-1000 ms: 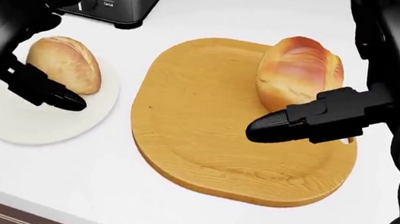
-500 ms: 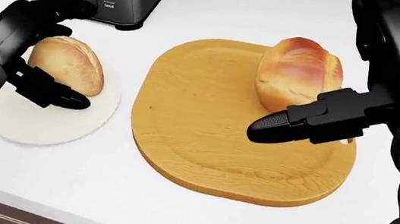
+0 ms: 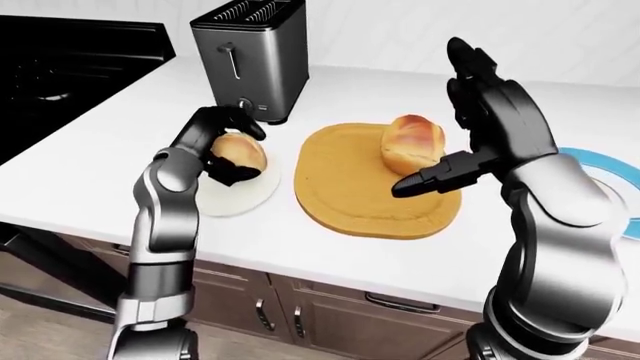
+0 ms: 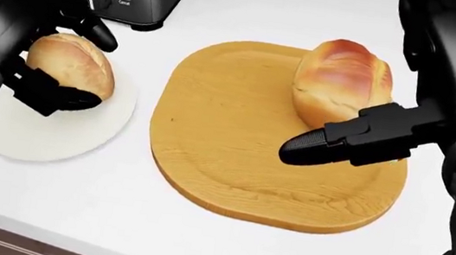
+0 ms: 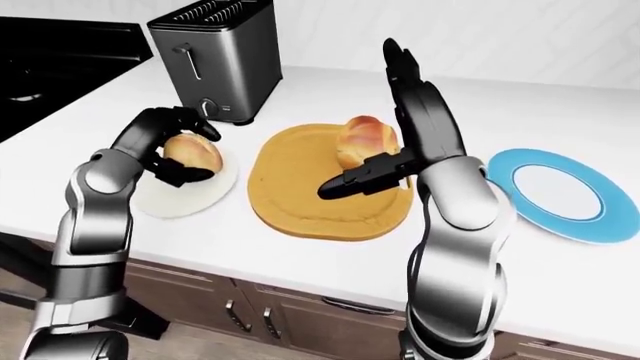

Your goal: Place all breads on the cutting board.

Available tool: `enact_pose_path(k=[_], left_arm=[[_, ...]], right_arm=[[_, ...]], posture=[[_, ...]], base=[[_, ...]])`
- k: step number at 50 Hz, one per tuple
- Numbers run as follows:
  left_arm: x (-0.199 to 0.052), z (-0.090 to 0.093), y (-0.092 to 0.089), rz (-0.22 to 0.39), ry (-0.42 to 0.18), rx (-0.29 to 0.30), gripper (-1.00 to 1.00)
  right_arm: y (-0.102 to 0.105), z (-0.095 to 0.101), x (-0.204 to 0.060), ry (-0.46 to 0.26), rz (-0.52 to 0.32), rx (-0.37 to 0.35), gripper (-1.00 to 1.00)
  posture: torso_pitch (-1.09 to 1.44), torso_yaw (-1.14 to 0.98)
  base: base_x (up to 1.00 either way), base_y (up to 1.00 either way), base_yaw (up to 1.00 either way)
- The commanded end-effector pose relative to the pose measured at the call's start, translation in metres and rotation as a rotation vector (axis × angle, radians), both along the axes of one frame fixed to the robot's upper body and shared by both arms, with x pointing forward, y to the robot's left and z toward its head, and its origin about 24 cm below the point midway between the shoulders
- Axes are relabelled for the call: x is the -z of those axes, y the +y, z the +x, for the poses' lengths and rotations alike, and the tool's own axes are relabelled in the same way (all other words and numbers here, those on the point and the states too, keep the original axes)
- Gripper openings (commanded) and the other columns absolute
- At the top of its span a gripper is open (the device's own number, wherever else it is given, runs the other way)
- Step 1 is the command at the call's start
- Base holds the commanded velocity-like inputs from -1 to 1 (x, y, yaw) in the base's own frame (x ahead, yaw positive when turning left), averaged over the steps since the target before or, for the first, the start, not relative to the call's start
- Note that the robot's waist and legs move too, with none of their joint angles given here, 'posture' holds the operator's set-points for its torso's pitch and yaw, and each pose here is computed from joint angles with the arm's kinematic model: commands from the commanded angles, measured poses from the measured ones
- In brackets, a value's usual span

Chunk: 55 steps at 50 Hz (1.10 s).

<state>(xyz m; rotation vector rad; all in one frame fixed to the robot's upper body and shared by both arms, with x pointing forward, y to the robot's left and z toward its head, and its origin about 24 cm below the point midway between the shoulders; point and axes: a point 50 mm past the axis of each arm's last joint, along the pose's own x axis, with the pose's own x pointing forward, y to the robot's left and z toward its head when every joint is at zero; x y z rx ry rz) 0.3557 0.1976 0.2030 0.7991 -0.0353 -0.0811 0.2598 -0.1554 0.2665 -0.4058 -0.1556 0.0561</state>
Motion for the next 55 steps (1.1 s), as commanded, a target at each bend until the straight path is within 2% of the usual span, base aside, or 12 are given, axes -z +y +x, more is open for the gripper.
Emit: enact_pose_path(k=[1,3,8,16,18,22,28,38,55], left_arm=[[-0.027,-0.004,0.0,0.004,-0.106,0.003,-0.26],[-0.031,-0.005,0.0,0.002,-0.116,0.001,-0.36],[-0.046,-0.011,-0.001,-0.003,-0.145,0.007,-0.42],[-0.062,-0.025,-0.018,-0.019,-0.181,0.059,-0.56],[-0.069,-0.032,-0.027,-0.025,-0.205,0.087,-0.77],[-0.076,-0.04,-0.04,-0.025,-0.219,0.127,-1.0],[-0.082,-0.047,-0.059,-0.031,-0.228,0.18,-1.0],[-0.089,-0.047,-0.085,-0.035,-0.237,0.246,-1.0],[-0.09,-0.024,-0.122,-0.062,-0.226,0.303,-0.99]], right_arm=[[0.0,-0.004,-0.012,-0.073,-0.012,0.005,1.0],[0.0,-0.005,-0.012,-0.073,-0.01,0.005,1.0],[0.0,-0.006,-0.014,-0.075,-0.01,0.005,1.0],[-0.002,-0.007,-0.017,-0.08,-0.009,0.009,1.0],[-0.002,-0.008,-0.018,-0.082,-0.008,0.011,1.0],[-0.002,-0.009,-0.019,-0.084,-0.006,0.009,1.0],[-0.002,-0.01,-0.02,-0.085,-0.005,0.007,1.0],[-0.002,-0.01,-0.018,-0.084,-0.003,0.004,1.0],[-0.007,-0.011,-0.016,-0.083,0.006,0.003,1.0]], posture=[[0.0,0.0],[0.0,0.0],[0.0,0.0],[0.0,0.0],[0.0,0.0],[0.0,0.0],[0.0,0.0],[0.0,0.0],[0.0,0.0]], base=[[0.0,0.0,0.0],[0.0,0.0,0.0],[0.0,0.0,0.0],[0.0,0.0,0.0],[0.0,0.0,0.0],[0.0,0.0,0.0],[0.0,0.0,0.0],[0.0,0.0,0.0],[0.0,0.0,0.0]])
